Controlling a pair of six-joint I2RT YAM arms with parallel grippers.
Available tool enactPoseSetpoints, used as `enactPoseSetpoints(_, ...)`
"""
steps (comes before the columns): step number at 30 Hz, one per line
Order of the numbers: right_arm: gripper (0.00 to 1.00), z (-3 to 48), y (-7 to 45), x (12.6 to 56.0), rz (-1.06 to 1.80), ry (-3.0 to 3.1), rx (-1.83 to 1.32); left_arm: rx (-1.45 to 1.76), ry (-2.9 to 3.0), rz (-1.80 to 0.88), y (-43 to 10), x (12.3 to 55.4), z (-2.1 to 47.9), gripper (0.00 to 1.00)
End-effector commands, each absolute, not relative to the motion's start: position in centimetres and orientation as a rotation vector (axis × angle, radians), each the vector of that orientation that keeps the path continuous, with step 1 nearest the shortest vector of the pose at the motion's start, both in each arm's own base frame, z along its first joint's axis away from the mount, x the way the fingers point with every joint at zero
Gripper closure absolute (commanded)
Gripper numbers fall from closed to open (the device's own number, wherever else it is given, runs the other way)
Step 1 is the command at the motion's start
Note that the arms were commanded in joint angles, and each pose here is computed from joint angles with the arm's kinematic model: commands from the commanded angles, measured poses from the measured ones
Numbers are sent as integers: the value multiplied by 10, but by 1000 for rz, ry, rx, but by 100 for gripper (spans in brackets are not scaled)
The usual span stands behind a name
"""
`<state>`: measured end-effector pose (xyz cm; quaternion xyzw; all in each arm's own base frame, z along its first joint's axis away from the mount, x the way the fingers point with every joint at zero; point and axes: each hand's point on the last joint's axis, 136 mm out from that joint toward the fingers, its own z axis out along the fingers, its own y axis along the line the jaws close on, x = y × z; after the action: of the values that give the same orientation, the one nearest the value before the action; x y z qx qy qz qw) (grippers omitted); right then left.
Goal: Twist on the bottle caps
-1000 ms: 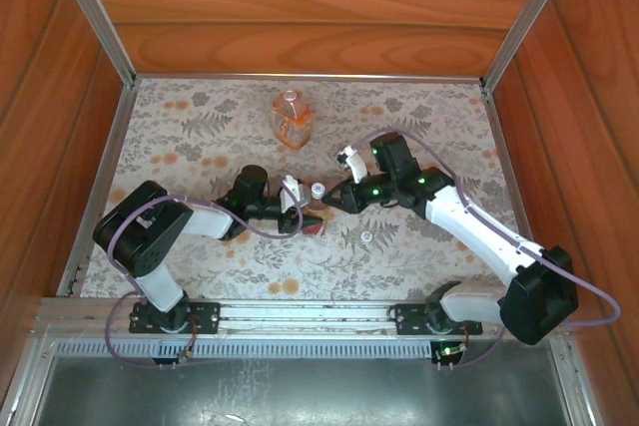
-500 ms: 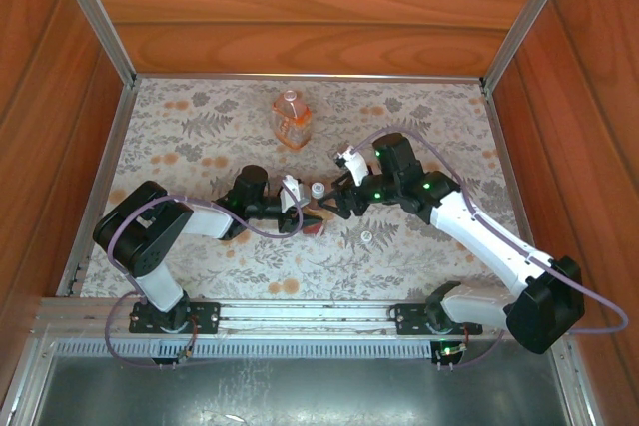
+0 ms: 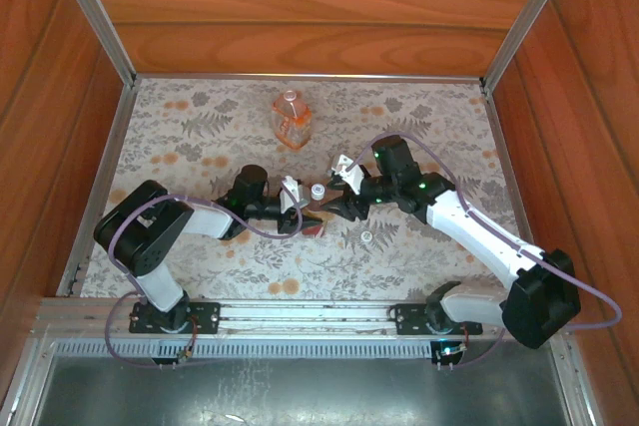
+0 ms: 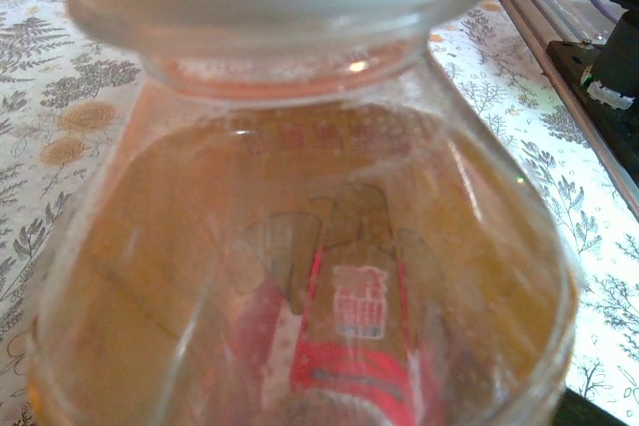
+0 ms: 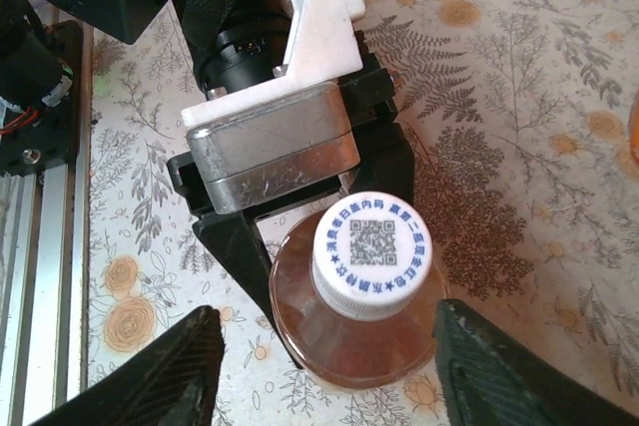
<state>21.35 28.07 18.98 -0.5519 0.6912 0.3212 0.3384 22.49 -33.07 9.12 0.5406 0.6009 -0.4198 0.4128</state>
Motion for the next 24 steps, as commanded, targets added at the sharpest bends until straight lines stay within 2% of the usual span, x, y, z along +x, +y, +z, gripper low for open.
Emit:
enactPoseSetpoints(1,43,203,289,216,882,1726,-1472,1391,1579,-1113,-328,213,73,45)
enactPoseSetpoints(15,57,198,303,224,956,1748,-1487,1395,1573,-1125,-328,212,74,45)
enactPoseSetpoints(22,71,198,302,227,956,1779,-1464,1389,1575,-1121,-328,213,75,45)
enactPoseSetpoints(24,72,199,301,224,961,1776,-1466,1382,1576,-1131,-329,213,78,39)
